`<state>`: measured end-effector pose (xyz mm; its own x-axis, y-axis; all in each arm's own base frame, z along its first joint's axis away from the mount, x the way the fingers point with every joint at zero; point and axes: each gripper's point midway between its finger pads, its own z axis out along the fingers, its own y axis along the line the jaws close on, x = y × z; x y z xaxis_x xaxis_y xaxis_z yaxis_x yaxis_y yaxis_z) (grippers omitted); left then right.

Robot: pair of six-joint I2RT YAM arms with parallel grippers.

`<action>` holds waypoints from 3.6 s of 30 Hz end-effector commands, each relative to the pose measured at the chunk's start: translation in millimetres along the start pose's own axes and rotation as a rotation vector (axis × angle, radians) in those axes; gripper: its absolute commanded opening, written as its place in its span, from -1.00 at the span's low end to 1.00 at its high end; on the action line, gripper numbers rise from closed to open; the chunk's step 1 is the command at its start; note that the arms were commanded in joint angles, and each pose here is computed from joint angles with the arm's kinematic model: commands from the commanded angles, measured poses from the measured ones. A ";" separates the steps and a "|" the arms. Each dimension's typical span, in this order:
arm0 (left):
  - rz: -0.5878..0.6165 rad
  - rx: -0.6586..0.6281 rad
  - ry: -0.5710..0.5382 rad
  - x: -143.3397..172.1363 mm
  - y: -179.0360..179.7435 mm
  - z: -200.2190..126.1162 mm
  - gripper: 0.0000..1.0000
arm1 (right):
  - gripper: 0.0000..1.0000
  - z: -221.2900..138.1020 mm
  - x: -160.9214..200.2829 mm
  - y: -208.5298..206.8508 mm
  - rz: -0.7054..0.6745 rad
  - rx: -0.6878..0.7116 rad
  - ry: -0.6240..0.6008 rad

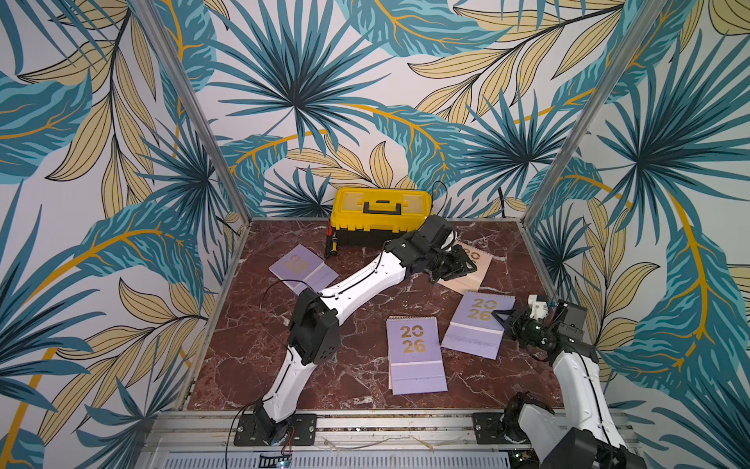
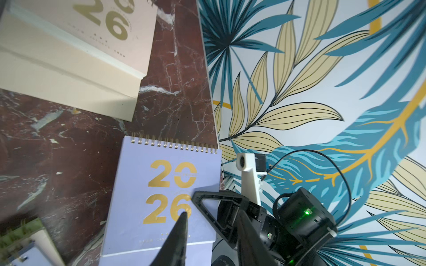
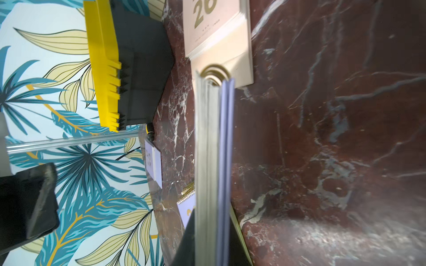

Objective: Stack the calendars
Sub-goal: Pick up the calendar at the center of the board, then place the calendar at the calendar.

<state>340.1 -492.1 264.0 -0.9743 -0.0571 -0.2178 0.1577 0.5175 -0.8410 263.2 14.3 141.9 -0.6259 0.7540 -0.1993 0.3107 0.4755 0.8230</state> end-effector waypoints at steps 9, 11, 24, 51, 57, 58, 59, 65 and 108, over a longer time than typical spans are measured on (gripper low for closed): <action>-0.035 -0.087 -0.092 5.3 55.5 -58.8 -0.18 | -0.99 4.5 36.7 81.7 -0.137 -0.258 0.169; -0.043 -0.088 -0.098 9.7 61.8 -68.0 -0.15 | -0.99 8.9 49.2 83.2 -0.161 -0.270 0.216; -0.106 -0.145 -0.144 64.9 117.5 -119.6 -0.09 | -0.99 31.9 108.3 86.1 -0.268 -0.396 0.363; -0.226 -0.140 -0.142 90.7 194.2 -124.4 0.02 | -1.00 80.1 151.3 55.4 -0.251 -0.405 0.461; -0.235 -0.145 -0.138 92.5 200.3 -122.6 0.03 | -1.00 80.2 155.9 51.1 -0.243 -0.404 0.472; -0.237 -0.144 -0.136 92.6 200.6 -122.2 0.03 | -1.00 80.1 156.6 51.1 -0.241 -0.406 0.475; -0.236 -0.145 -0.137 92.6 201.2 -122.1 0.03 | -1.00 80.2 156.9 51.2 -0.240 -0.408 0.476; -0.241 -0.147 -0.129 93.5 203.8 -119.4 0.03 | -1.00 82.5 161.4 47.2 -0.227 -0.410 0.483; -0.265 -0.158 -0.097 98.8 220.3 -105.7 0.03 | -0.28 94.8 168.0 -6.5 -0.319 -0.130 0.513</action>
<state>263.7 -296.5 122.1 -0.9562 -0.2851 -0.0659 -0.1210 0.5904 -0.7980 228.1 187.2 62.5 -0.9438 0.2645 -0.1984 -0.0421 0.4990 0.8656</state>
